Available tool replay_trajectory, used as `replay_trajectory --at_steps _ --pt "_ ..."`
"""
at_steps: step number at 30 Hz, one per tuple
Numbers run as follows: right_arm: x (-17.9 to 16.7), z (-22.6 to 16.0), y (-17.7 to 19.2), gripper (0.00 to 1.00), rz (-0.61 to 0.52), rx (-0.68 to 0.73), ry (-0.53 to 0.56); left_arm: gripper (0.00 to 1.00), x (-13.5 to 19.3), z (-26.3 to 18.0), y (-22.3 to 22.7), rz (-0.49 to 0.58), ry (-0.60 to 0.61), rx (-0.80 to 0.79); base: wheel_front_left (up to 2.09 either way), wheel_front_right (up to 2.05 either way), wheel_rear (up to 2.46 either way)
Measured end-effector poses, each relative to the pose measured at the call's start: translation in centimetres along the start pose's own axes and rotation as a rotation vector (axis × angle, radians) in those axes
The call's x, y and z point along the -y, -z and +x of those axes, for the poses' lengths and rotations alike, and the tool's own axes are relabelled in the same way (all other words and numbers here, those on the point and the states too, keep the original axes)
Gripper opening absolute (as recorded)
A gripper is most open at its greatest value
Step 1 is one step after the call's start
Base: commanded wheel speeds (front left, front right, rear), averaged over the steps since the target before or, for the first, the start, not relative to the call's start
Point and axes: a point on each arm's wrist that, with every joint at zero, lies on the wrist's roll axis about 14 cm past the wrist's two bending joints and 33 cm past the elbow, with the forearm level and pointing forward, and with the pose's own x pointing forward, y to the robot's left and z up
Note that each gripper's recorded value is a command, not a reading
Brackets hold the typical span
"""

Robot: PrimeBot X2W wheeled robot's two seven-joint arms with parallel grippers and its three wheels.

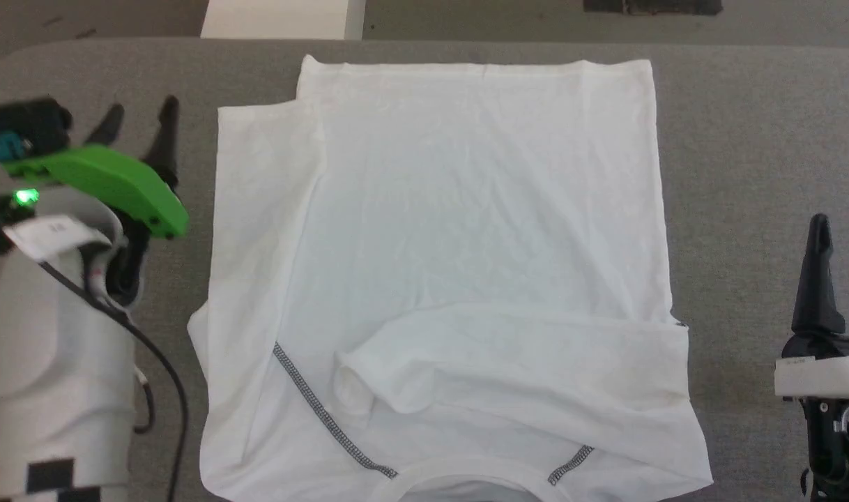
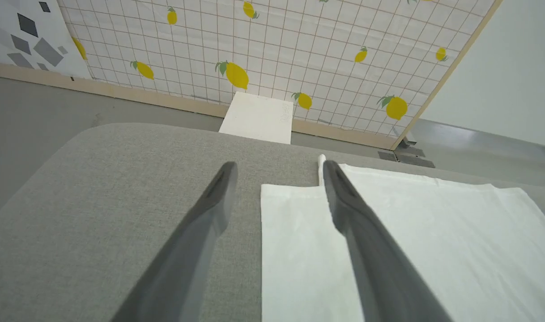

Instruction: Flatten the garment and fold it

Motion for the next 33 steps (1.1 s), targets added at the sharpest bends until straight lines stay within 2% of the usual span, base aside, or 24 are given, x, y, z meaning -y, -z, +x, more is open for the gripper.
replay_trajectory --at_steps 6,10,15,26,27,28,29,33 --pt "-0.9 2.3 3.1 1.00 -0.002 -0.067 -0.024 1.00 -3.0 5.6 -0.1 0.029 -0.033 -0.214 0.00 0.00 0.00" --pt "0.1 3.0 5.3 1.00 -0.013 -0.112 0.001 1.00 -3.1 7.7 3.3 0.079 -0.012 -0.427 0.00 0.00 0.00" --pt "1.1 3.3 8.0 1.00 -0.035 -0.171 0.024 1.00 -3.8 8.3 9.0 0.065 -0.017 -0.665 0.00 0.00 0.00" --pt "2.6 4.0 10.3 1.00 -0.090 -0.218 0.050 1.00 -3.1 9.7 14.5 0.058 0.011 -0.779 0.00 0.00 0.00" --pt "2.6 4.1 10.4 1.00 -0.091 -0.220 0.050 0.67 -2.9 9.7 14.7 0.042 0.017 -0.790 0.00 0.00 0.00" --pt "2.6 4.1 10.5 1.00 -0.092 -0.221 0.050 0.28 -2.8 9.8 14.8 0.011 0.025 -0.789 0.00 0.00 0.00" --pt "2.6 4.2 10.7 1.00 -0.093 -0.222 0.051 0.00 -2.7 9.9 14.8 -0.011 0.031 -0.786 0.00 0.00 0.00" --pt "2.6 4.4 10.8 1.00 -0.093 -0.222 0.051 0.00 -2.2 9.9 14.8 -0.028 0.058 -0.775 0.00 0.00 0.00"
